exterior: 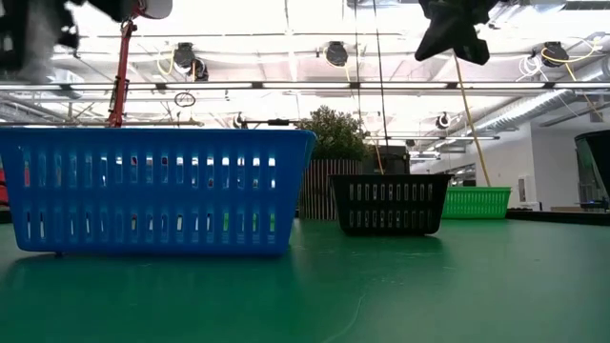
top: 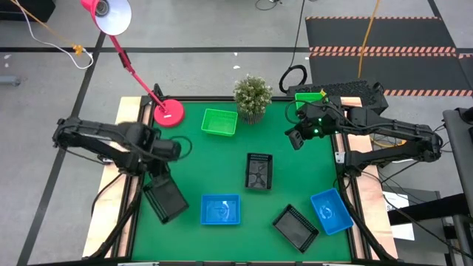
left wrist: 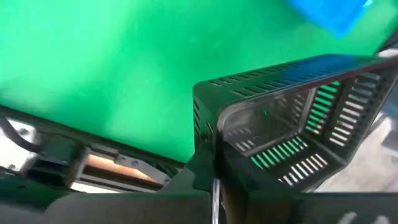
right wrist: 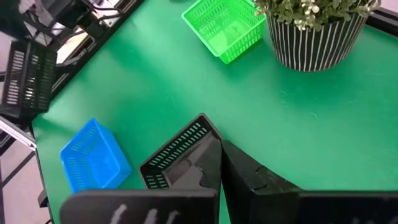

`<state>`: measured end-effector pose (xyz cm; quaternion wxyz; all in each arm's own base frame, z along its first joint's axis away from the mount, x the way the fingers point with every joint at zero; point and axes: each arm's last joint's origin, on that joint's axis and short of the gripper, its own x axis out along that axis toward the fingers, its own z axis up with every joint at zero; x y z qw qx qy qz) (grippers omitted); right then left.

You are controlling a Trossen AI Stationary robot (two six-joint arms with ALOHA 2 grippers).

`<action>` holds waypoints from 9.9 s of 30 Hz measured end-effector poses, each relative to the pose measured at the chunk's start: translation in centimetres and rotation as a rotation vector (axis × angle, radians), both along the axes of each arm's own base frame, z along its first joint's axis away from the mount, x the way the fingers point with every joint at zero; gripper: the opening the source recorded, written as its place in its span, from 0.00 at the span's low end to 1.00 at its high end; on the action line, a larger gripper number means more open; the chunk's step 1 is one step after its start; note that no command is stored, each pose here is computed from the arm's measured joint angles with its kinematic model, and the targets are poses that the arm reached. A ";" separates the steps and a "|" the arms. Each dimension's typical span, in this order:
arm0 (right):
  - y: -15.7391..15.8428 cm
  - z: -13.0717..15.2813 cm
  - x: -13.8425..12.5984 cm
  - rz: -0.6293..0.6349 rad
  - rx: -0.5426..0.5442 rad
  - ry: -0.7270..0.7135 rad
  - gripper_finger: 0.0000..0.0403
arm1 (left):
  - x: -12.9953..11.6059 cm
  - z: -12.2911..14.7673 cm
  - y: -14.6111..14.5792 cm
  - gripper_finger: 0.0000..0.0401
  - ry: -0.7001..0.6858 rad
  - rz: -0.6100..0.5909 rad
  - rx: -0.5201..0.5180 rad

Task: Stack baskets by color
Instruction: Stack the bottom left black bin on the top black bin, then stack the left green bin on the left stacked green bins

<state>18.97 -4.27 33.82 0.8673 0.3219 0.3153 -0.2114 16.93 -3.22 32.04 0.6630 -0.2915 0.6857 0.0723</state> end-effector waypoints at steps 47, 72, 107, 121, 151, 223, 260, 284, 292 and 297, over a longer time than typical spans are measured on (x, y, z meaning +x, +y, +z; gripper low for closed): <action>5.2 -2.1 8.3 0.175 -0.370 -0.099 0.34 | 21.9 3.7 12.7 0.02 -0.438 0.014 0.257; 4.6 -2.2 7.3 -0.005 -0.234 -0.077 0.01 | 22.1 4.5 12.1 0.32 -0.495 0.138 0.113; 12.3 -5.0 5.3 -0.802 0.258 -0.350 0.00 | 9.4 14.8 4.9 0.60 -0.564 0.514 0.585; 13.0 -8.5 6.4 -0.919 0.231 -0.254 0.00 | 9.4 13.8 2.2 0.58 -0.506 0.468 0.681; 15.2 -15.6 7.9 -0.883 0.110 -0.142 0.01 | 10.8 11.4 1.6 0.58 -0.458 0.411 0.662; 9.7 7.1 -3.5 -0.160 0.477 0.045 0.41 | 11.3 11.5 1.4 0.58 -0.500 0.371 0.609; 10.6 8.3 -1.8 0.371 -0.516 0.031 0.41 | 11.9 10.9 2.4 0.58 -0.488 0.211 0.504; 9.8 8.3 -0.5 0.291 -0.535 -0.034 0.41 | 9.5 11.4 8.0 0.42 -0.498 -0.437 0.615; 9.2 8.3 -0.3 0.277 -0.558 -0.018 0.41 | 11.1 5.3 11.9 0.30 -0.417 -0.576 0.614; 9.1 8.3 -0.3 0.274 -0.557 -0.017 0.41 | 11.7 0.4 13.7 0.38 -0.381 -0.617 0.613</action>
